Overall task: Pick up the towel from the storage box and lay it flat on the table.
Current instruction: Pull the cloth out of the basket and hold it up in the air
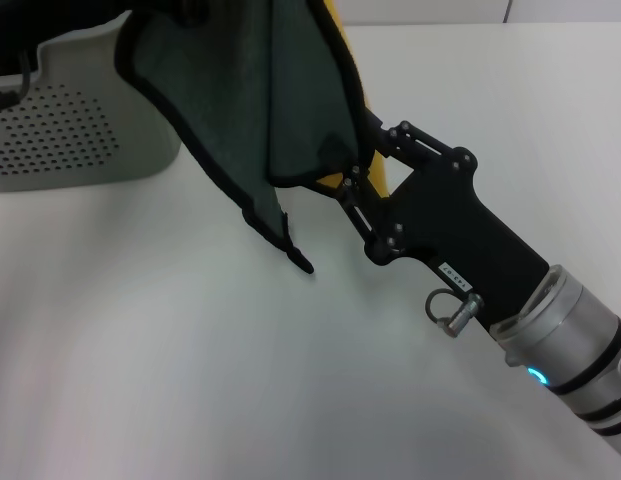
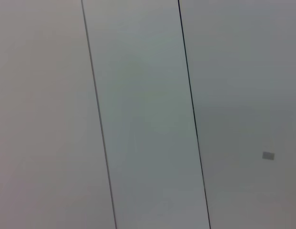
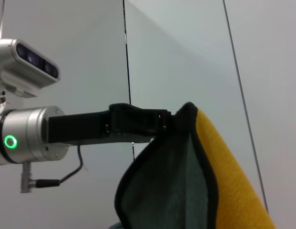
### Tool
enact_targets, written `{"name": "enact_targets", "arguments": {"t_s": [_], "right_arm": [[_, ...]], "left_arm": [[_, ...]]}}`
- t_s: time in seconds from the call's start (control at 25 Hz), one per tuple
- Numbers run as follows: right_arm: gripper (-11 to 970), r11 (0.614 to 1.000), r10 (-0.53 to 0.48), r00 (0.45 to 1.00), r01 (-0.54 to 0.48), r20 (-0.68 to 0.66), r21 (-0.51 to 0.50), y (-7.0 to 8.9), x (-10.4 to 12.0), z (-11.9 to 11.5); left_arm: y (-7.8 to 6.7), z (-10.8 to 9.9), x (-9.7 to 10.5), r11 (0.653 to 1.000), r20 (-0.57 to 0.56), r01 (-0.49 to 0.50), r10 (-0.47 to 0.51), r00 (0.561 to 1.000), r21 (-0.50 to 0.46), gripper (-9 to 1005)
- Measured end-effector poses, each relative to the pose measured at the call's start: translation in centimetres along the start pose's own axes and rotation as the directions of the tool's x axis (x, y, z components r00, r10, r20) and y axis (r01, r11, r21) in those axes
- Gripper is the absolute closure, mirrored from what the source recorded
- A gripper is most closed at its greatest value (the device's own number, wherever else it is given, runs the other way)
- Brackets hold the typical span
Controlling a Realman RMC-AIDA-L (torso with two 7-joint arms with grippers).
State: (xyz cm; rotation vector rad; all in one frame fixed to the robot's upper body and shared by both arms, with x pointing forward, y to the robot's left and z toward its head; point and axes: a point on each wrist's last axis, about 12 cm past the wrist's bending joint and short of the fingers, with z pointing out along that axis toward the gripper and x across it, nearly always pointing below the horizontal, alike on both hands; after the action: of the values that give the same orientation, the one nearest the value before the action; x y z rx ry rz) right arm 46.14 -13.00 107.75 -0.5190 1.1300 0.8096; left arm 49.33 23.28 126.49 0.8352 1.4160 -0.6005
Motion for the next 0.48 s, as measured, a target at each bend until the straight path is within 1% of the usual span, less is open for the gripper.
{"name": "enact_targets", "arguments": {"t_s": [0.24, 0.48], "right_arm": [[727, 1.0, -0.006, 1.0, 0.007, 0.015, -0.018, 0.32, -0.13, -0.21], [809, 1.0, -0.004, 0.999, 0.005, 0.033, -0.031, 0.7, -0.3, -0.54]], "left_arm": [[-0.01, -0.12, 0.14, 1.0, -0.005, 0.003, -0.003, 1.0, -0.003, 970], [0.08, -0.32, 0.26, 1.0, -0.008, 0.006, -0.006, 1.0, -0.011, 970]]}}
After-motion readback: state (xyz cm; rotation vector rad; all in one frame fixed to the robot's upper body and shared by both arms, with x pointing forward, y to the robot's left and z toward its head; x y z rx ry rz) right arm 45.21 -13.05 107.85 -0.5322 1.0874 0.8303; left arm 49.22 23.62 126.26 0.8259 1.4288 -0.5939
